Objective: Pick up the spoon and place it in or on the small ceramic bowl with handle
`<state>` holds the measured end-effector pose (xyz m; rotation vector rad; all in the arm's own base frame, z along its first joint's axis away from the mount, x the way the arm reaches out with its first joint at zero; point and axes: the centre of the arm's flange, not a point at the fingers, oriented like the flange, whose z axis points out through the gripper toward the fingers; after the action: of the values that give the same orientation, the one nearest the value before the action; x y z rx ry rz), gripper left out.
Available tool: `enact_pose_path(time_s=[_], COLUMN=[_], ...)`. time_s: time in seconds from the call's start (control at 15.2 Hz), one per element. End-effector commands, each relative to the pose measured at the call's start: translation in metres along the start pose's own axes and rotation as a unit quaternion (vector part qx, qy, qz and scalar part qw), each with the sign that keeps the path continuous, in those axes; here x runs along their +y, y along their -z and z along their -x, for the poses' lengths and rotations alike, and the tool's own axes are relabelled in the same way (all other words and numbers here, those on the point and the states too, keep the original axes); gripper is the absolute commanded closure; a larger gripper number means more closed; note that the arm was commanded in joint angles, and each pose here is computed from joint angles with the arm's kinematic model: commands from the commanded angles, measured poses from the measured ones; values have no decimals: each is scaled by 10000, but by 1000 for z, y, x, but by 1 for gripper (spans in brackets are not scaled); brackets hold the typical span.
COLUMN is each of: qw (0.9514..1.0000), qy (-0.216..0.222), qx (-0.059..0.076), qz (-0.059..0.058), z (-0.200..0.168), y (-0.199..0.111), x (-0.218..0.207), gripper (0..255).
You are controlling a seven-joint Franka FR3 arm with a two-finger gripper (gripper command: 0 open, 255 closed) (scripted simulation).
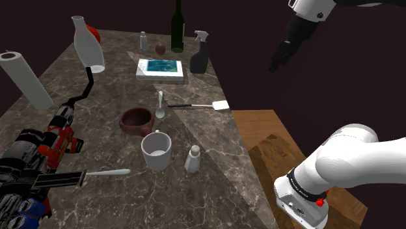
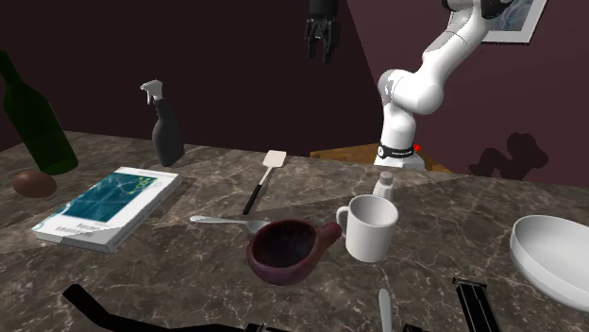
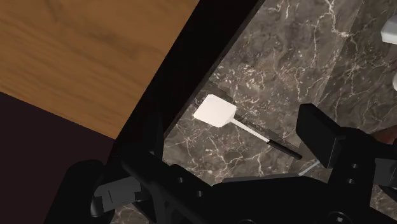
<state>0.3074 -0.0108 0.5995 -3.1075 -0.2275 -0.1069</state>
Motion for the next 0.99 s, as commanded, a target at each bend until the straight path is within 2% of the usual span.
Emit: enact_pose_path(time_s=[0.0,0.46,0.92], qw=[10000,9981,9924], qy=[0,-584,-1165], qx=[0,-146,-291], qz=[0,-143,-285], z=[0,-59,-122], y=[0,-47,-95], x=[0,-53,-101], gripper=[0,0,0])
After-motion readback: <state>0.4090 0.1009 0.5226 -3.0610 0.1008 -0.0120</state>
